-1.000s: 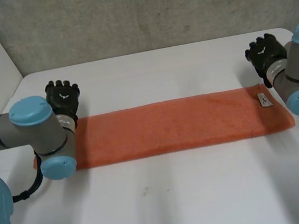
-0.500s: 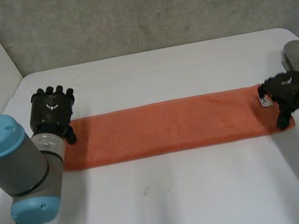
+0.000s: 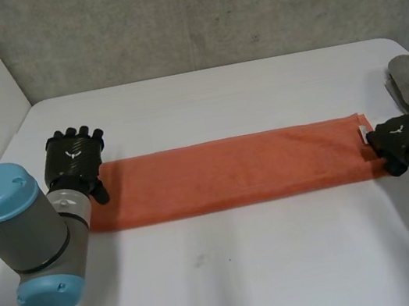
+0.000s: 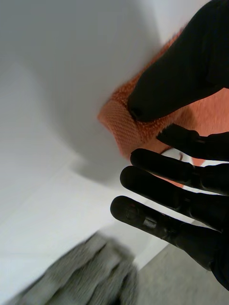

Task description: Fold the laundry.

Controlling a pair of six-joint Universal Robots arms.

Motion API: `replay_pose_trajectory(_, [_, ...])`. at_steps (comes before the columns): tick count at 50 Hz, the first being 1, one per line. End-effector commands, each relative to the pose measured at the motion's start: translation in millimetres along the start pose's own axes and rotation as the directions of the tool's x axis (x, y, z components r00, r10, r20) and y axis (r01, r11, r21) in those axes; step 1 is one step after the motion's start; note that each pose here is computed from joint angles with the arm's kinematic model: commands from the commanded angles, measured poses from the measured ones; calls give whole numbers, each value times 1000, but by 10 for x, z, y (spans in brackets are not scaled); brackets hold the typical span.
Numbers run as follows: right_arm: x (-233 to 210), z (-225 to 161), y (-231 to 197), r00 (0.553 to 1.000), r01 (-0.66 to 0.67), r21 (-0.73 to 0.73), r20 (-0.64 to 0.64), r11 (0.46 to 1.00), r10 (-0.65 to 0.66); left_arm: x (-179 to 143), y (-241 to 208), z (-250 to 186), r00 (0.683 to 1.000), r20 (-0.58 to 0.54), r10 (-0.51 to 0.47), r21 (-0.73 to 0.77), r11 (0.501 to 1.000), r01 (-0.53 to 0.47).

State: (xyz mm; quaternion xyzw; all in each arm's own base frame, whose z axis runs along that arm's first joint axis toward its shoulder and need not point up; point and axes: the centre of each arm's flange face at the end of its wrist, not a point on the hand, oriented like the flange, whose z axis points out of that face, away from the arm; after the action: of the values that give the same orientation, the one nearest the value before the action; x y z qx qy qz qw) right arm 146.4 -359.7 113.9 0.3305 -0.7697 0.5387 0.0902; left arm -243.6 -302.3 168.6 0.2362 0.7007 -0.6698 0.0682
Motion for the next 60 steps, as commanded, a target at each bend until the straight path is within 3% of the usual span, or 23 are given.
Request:
replay_pose_trajectory(1, [443,-86,10,988,18,-47,-149,999,-25,1,1,-11,1000,-1,0,-2,1000,0])
replay_pose_trajectory(6, [837,-120,258,966,67,-130,-238,989,-96,-5,-12,-11,1000,1,0,1,1000,0])
replay_pose_trajectory(11, [1420,-223,545,904,170,-270,-341,948,-259,-18,-35,-17,1000,4,-3,6,1000,3])
replay_pose_trajectory(17, [1447,-229,222,872,251,-208,-376,945,-314,-36,-85,-35,1000,7,-4,16,1000,4])
replay_pose_trajectory(21, [1079,-238,-313,888,300,-38,-354,953,-294,-47,-100,-34,1000,10,-5,22,1000,5])
replay_pose_trajectory(24, [607,-312,-789,904,357,136,-300,924,-305,-51,-109,-38,1000,10,-5,23,1000,5])
replay_pose_trajectory(26, [125,-424,-1168,910,404,302,-233,864,-344,-51,-109,-38,1000,10,-5,23,1000,5])
replay_pose_trajectory(29, [-306,-560,-1431,910,414,439,-167,797,-380,-55,-113,-39,1000,12,-6,24,1000,5])
replay_pose_trajectory(30, [-606,-675,-1576,902,413,522,-123,746,-413,-55,-113,-39,1000,12,-6,24,1000,5])
replay_pose_trajectory(33, [-1025,-791,-1680,885,394,613,-51,685,-463,-55,-112,-40,1000,12,-5,22,1000,5])
replay_pose_trajectory(37, [-1864,-932,-1677,822,325,724,102,609,-561,-44,-102,-50,1000,7,-5,20,1000,4])
replay_pose_trajectory(40, [-2164,-977,-1634,795,294,747,155,596,-587,-29,-97,-57,1000,2,-2,19,1000,2])
replay_pose_trajectory(44, [-2411,-906,-1466,766,292,727,211,622,-607,18,-110,-80,1000,-13,1,23,1000,-1])
replay_pose_trajectory(48, [-2375,-913,-1378,778,256,659,293,707,-555,161,-185,-138,999,-51,9,50,999,-7])
replay_pose_trajectory(49, [-2326,-929,-1382,807,198,612,342,766,-482,192,-207,-154,998,-60,10,57,998,-6])
replay_pose_trajectory(52, [-2064,-891,-1448,871,65,518,388,853,-302,290,-293,-188,996,-86,11,88,996,-4])
replay_pose_trajectory(53, [-1711,-813,-1471,914,-43,446,379,894,-146,324,-323,-202,995,-95,12,98,995,-3])
replay_pose_trajectory(57, [-930,-725,-1297,936,-263,304,310,916,166,542,-538,-301,987,-157,13,170,985,14])
replay_pose_trajectory(60, [-723,-712,-1016,934,-301,221,266,927,240,771,-665,-376,970,-242,28,226,974,28])
